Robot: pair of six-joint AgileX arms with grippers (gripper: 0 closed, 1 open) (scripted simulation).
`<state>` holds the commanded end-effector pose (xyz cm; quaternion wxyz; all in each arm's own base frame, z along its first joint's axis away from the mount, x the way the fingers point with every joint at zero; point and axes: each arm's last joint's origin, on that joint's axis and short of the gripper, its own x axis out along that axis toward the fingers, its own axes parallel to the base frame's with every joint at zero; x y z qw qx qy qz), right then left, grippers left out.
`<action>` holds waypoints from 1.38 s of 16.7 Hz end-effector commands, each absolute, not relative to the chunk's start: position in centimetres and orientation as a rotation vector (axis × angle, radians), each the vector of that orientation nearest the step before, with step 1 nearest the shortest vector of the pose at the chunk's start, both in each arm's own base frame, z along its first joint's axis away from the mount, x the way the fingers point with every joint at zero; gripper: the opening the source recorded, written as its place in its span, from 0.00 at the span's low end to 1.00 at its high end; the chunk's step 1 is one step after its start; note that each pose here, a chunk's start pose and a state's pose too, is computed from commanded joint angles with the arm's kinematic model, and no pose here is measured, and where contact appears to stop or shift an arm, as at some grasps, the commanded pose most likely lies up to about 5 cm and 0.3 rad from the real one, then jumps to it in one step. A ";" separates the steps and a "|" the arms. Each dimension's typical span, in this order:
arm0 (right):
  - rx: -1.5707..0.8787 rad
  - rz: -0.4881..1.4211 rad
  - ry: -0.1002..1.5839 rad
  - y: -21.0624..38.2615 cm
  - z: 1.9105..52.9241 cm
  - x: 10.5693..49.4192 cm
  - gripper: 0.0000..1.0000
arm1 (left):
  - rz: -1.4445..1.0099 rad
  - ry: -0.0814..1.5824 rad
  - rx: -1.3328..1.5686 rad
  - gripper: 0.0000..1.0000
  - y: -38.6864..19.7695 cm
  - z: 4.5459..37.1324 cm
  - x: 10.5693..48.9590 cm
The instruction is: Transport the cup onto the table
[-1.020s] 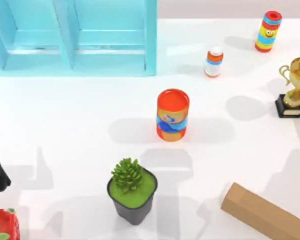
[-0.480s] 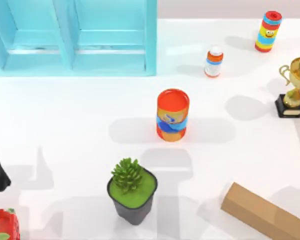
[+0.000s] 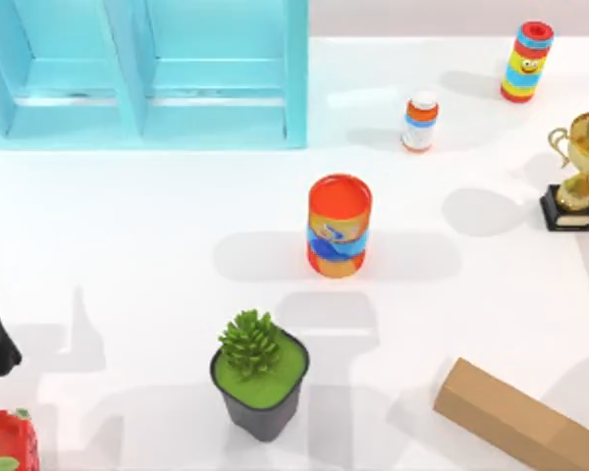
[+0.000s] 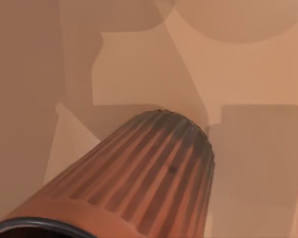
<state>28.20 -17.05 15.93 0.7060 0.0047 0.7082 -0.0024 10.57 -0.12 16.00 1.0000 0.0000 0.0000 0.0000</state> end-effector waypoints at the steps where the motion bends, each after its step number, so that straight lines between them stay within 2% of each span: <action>1: 0.010 -0.005 1.574 -17.0 15.9 28.2 1.00 | 0.000 0.000 0.000 1.00 -0.1 16.0 10.6; 14: 0.010 -0.005 1.574 -17.0 15.9 28.2 0.02 | 0.000 0.000 0.000 1.00 -0.1 16.0 10.6; 23: 0.011 -0.007 1.573 -17.1 16.0 28.2 0.00 | 0.000 0.000 0.000 1.00 -0.1 16.0 10.6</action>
